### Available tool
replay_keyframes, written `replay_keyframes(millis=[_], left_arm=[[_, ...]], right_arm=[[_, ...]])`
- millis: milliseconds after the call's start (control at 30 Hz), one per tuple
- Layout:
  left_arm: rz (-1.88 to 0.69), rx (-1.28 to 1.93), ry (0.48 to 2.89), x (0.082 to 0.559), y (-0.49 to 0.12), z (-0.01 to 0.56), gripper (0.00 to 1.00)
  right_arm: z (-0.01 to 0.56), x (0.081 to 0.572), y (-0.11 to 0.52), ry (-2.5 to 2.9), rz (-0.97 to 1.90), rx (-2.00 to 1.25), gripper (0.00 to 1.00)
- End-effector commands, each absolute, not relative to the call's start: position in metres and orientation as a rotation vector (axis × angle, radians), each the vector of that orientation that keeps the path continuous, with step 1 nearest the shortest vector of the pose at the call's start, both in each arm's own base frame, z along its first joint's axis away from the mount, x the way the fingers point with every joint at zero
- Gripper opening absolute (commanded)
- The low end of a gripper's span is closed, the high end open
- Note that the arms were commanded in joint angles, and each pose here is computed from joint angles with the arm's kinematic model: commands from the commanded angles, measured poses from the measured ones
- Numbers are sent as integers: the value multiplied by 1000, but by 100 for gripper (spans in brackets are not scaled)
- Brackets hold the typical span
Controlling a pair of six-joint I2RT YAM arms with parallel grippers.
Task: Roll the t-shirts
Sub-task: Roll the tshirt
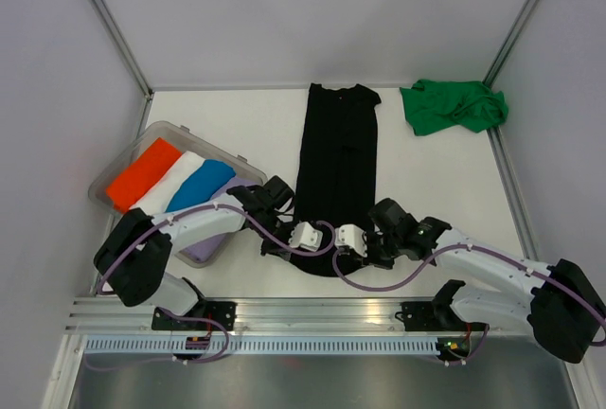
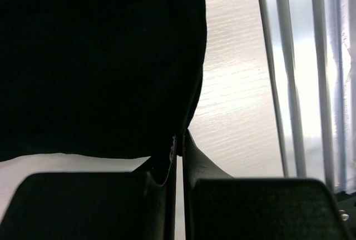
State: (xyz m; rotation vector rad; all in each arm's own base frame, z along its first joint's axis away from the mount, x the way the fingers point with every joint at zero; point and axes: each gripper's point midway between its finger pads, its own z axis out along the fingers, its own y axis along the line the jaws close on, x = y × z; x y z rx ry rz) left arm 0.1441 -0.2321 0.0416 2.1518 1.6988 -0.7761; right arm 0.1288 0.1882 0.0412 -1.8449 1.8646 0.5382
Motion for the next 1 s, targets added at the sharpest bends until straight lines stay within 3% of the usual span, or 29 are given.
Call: replay_keyframes(millis=[0,367,667,967], left_arm=[[-933,2024,1836,139,-238,53,2],[-984,1785,1993,189,-250,70,2],[-932,1809,1985,191,-244,72,2],[-1049,1633,2088,215,-263,87,2]], right_arm=[[64,155,198,1932,563,-1664,0],[70,173,183,1981,568,-1556,0],[79,166,164,2044,555,-1659,0],[82,163,167,2005,632,-1664,0]])
